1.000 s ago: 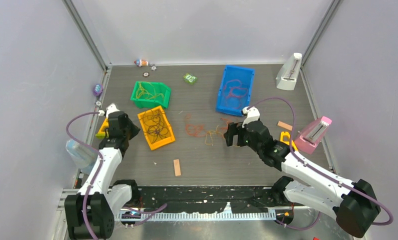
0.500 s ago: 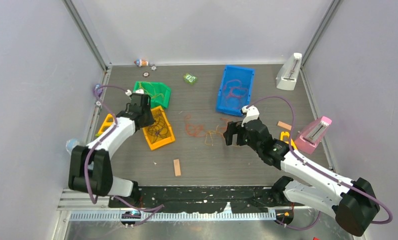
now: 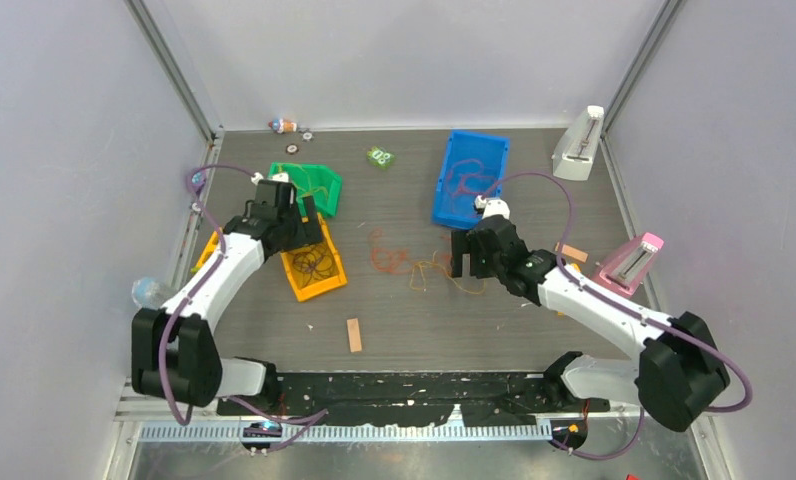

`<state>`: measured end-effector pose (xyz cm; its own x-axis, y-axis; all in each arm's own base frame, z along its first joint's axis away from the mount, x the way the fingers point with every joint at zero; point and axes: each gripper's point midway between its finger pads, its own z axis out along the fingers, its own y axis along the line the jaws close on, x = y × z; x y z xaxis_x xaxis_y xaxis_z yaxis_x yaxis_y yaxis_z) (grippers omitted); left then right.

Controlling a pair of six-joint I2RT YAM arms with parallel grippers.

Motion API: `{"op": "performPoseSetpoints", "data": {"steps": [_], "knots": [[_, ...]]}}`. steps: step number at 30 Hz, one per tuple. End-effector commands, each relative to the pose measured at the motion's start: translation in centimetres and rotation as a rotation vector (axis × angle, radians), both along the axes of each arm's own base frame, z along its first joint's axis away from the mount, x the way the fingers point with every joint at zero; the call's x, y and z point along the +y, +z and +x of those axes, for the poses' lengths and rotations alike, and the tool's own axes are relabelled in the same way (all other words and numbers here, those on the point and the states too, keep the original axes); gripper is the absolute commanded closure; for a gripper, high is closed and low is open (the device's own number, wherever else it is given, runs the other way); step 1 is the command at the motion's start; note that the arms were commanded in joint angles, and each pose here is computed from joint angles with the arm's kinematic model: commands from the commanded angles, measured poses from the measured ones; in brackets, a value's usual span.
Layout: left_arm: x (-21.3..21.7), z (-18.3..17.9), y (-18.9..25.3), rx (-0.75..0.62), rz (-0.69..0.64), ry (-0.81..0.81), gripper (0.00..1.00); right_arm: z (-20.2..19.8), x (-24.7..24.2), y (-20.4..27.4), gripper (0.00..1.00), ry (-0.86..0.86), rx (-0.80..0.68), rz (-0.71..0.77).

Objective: Untangle the cables

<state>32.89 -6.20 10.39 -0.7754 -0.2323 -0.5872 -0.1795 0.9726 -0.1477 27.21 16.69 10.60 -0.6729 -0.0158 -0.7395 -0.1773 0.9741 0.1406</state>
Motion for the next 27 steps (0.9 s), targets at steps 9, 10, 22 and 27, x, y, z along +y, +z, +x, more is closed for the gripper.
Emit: {"op": "performPoseSetpoints", "data": {"steps": [9, 10, 22, 27], "knots": [[-8.0, -1.8, 8.8, -0.306, -0.244, -0.329, 0.04, 3.0, 1.9, -3.0, 0.12, -0.016, 0.154, 0.015], [-9.7, -2.3, 8.9, -0.314, -0.27, -0.379, 0.05, 2.9, 2.0, -3.1, 0.12, -0.012, 0.16, 0.021], [-22.6, -4.6, 5.4, -0.206, -0.371, -0.729, 0.13, 0.5, 0.2, -1.4, 0.06, -0.024, 0.117, 0.052], [-26.0, -5.4, 2.7, -0.12, -0.364, -0.786, 0.24, 0.5, -2.1, -0.2, 0.16, -0.104, 0.058, 0.058]]}}
